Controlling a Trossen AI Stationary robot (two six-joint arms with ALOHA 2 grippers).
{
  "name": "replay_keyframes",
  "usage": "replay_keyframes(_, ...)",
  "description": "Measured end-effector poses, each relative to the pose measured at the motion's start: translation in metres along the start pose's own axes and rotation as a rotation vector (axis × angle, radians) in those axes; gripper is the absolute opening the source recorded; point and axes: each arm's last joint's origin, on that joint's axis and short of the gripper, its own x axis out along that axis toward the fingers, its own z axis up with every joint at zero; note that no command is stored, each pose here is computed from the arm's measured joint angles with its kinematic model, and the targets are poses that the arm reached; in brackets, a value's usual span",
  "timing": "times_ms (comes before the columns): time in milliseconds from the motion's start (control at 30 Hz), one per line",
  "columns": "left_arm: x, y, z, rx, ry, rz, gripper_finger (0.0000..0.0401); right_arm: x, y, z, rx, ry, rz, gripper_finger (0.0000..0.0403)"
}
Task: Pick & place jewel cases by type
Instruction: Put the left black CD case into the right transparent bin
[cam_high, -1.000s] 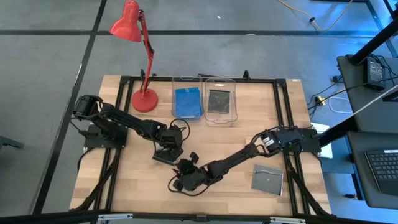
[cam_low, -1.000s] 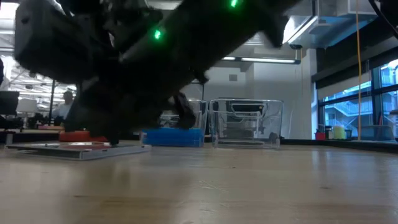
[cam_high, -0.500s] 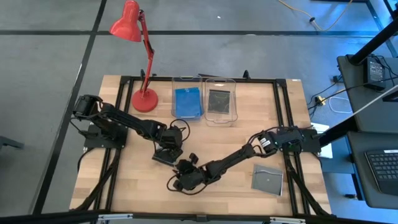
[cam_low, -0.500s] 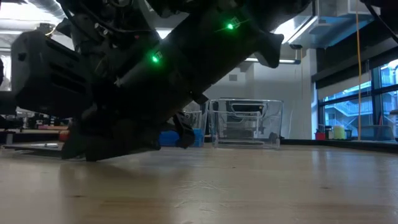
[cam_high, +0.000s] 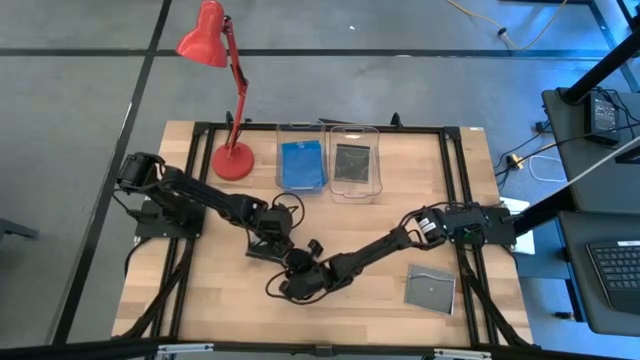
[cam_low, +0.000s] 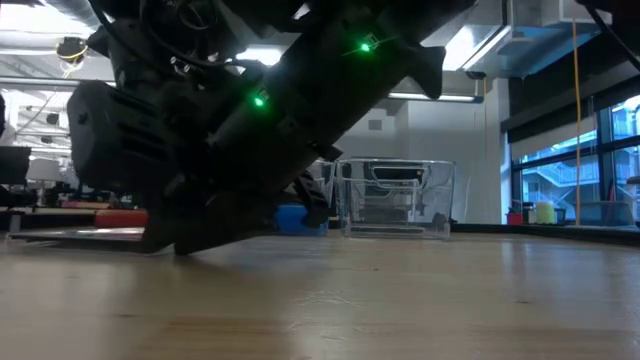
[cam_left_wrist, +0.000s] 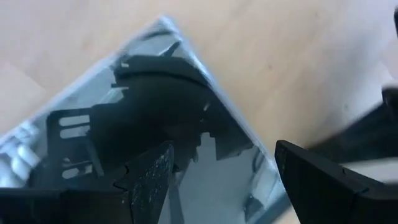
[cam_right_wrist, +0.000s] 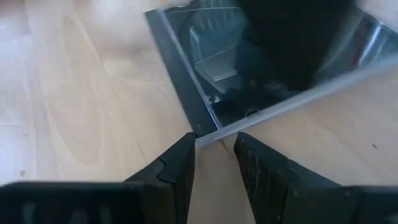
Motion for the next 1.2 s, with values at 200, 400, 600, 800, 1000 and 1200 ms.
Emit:
replay_keyframes(200, -0.001, -0.011, -0.018, -0.017, 0.055, -0.030, 0.0276, -0.002, -0.002, -0.003, 0.001, 0.002, -0.043, 0.0126)
replay_keyframes(400, -0.002, -0.022, -0.038, -0.062, 0.090, -0.043, 0.0276, -0.003, -0.002, -0.006, -0.010, -0.010, -0.063, 0.0126)
replay_keyframes(600, -0.004, -0.030, -0.055, -0.102, 0.106, -0.050, 0.0276, -0.004, -0.002, -0.006, -0.006, -0.005, -0.059, 0.0126)
replay_keyframes(800, -0.009, -0.031, -0.055, -0.058, 0.085, -0.066, 0.0276, -0.004, -0.001, -0.006, -0.008, -0.005, -0.057, 0.0126)
replay_keyframes(1000, -0.039, -0.026, -0.048, -0.055, 0.003, -0.094, 0.0276, -0.011, 0.009, -0.004, -0.059, -0.009, -0.052, 0.0127)
replay_keyframes(1200, -0.072, -0.002, -0.053, -0.130, -0.012, 0.016, 0.0276, -0.028, 0.026, 0.009, -0.317, 0.036, -0.055, 0.0127)
